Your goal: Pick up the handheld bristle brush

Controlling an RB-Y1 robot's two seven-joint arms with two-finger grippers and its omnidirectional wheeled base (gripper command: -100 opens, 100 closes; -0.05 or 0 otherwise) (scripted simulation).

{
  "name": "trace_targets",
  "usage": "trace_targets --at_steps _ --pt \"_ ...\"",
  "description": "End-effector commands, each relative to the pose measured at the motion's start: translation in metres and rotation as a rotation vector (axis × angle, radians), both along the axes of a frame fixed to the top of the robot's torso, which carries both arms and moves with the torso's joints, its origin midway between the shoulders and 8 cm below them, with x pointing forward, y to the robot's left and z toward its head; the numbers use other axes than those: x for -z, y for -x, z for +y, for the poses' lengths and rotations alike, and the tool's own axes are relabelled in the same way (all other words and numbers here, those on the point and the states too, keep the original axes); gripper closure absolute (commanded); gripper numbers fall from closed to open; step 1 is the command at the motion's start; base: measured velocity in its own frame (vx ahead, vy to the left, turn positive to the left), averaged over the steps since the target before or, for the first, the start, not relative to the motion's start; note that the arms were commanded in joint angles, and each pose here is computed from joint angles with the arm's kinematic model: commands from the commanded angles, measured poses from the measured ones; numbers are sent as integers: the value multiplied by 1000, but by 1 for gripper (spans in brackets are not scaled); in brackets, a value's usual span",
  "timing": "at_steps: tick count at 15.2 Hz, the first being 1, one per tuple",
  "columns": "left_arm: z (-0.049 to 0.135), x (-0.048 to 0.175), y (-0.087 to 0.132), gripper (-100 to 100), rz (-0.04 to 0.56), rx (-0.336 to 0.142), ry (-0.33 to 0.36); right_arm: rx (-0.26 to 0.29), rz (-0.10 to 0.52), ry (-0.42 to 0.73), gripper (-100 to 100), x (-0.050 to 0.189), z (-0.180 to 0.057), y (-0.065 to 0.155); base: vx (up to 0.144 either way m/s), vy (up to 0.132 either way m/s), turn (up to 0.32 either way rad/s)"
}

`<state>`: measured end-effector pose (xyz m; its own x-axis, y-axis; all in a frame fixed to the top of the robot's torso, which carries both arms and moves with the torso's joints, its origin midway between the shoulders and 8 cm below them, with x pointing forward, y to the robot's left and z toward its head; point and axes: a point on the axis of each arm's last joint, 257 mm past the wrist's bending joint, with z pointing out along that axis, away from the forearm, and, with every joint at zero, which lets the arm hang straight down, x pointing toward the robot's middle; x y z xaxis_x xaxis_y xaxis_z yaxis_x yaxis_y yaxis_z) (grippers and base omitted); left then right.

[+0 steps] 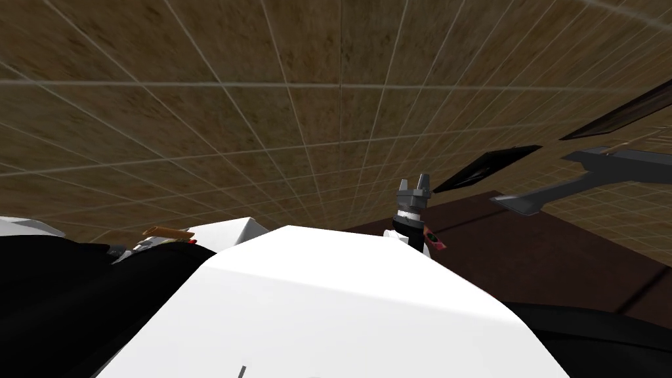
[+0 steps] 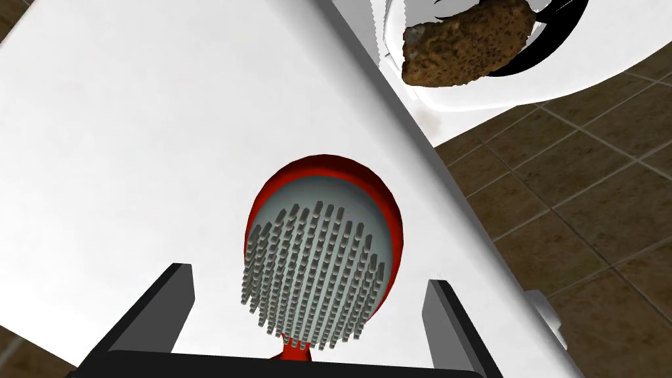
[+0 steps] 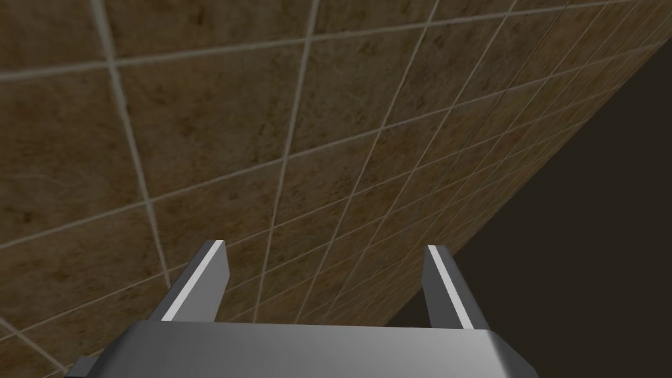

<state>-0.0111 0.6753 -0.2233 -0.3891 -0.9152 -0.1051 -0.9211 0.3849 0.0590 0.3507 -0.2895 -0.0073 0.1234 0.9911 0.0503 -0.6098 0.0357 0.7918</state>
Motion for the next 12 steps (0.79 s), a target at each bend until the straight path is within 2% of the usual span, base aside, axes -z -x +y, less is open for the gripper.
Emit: trace_targets --at_steps 1,3,4,8,11,12 --pt "4 7 3 -100 -6 3 -8 0 0 0 0 0 0 0 4 -54 34" --pt "4 6 2 -100 -6 2 -6 0 0 0 0 0 0 0 -5 -55 21" --pt "5 7 3 100 -6 3 -8 0 0 0 0 0 0 0 0 -14 4" --pt "5 7 2 100 -6 4 -8 0 0 0 0 0 0 0 0 0 0" --pt "-2 -6 -2 100 6 -2 3 0 0 0 0 0 0 0 -8 32 -28" --pt "0 -1 -1 100 3 -1 -1 0 0 0 0 0 0 0 -7 27 -24"
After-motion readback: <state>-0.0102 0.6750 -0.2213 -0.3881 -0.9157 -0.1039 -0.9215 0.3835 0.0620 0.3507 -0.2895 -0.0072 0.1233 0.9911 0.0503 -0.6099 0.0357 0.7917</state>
